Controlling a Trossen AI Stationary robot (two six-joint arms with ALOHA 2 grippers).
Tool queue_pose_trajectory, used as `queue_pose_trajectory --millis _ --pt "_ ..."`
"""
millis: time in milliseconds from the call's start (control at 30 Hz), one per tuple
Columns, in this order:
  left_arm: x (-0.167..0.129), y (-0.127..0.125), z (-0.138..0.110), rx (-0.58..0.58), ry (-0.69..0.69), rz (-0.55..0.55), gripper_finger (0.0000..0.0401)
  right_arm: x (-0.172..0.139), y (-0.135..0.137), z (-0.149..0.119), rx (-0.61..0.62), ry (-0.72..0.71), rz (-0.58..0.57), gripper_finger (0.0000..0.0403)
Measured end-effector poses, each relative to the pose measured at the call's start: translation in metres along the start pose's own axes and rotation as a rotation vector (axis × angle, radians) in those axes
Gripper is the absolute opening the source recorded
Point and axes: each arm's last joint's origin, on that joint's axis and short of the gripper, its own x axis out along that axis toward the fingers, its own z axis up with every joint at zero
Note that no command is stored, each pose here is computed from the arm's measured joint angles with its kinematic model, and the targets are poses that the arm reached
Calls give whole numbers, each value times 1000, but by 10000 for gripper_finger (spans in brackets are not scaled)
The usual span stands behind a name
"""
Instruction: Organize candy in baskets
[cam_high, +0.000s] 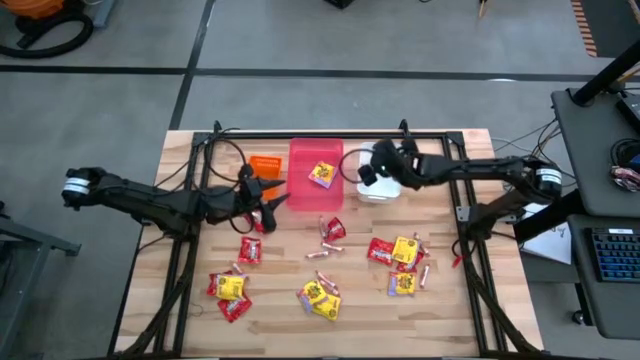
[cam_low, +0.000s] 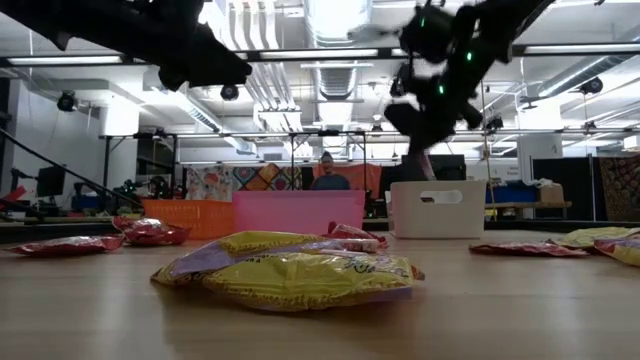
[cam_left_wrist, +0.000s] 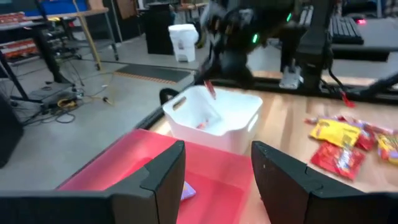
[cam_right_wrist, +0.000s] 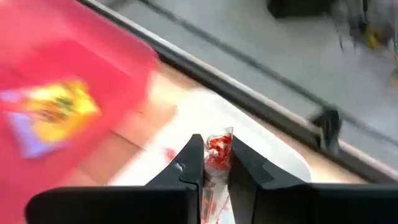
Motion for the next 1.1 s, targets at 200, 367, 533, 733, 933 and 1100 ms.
queue_pose_trajectory --millis 200,367,533,733,933,1100 --pt "3 0 -3 7 16 7 168 33 -11 -7 20 87 -63 105" --pt "6 -2 -8 1 49 8 168 38 -10 -11 15 117 -39 171" --pt "5 -1 -15 -27 117 14 168 24 -5 -7 26 92 32 205" --pt "-2 3 -11 -75 395 78 168 -10 7 0 21 19 163 204" --pt "-17 6 -8 -170 747 156 168 -43 25 2 10 -75 295 196" --pt "-20 1 -17 -264 939 153 168 -56 41 -2 -13 -114 370 194"
